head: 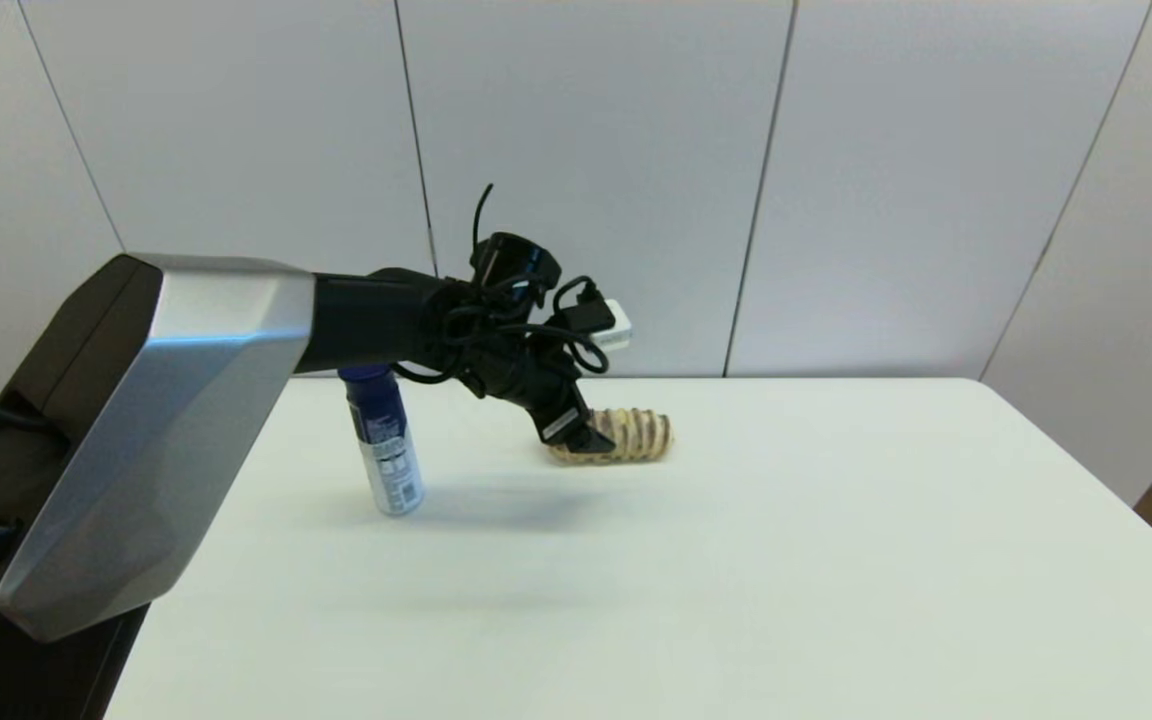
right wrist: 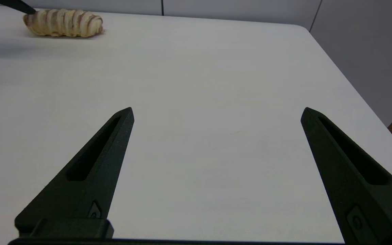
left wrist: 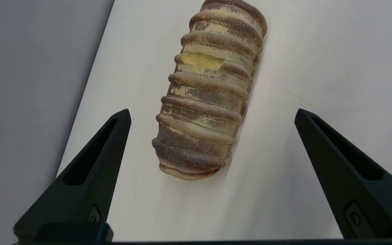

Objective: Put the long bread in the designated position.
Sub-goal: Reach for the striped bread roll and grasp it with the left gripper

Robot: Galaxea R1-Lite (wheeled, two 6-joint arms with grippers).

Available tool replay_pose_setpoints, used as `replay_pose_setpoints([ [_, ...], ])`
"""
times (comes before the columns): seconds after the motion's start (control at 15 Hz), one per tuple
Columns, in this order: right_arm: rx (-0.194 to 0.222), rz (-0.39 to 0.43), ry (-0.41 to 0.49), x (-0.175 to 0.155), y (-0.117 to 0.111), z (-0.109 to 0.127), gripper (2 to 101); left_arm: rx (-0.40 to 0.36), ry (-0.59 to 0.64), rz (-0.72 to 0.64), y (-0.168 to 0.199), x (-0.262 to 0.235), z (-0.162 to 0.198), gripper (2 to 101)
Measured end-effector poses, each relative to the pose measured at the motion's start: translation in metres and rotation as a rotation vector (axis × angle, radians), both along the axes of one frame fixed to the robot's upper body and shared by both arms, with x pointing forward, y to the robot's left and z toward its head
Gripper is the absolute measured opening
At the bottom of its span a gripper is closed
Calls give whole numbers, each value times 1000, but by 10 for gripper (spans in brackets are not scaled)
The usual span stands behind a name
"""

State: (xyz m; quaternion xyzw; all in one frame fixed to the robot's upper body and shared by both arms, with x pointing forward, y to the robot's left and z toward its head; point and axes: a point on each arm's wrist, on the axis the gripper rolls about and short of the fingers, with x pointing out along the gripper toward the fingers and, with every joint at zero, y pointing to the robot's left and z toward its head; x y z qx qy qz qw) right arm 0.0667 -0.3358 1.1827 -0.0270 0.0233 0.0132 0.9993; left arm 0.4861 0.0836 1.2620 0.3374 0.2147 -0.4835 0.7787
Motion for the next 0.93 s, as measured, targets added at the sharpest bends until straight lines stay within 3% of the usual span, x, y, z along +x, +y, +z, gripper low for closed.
replay_pose_setpoints([
  [0.93,0,0,0,0,0,0,973,20,6,-2,-3,14,-22,979],
])
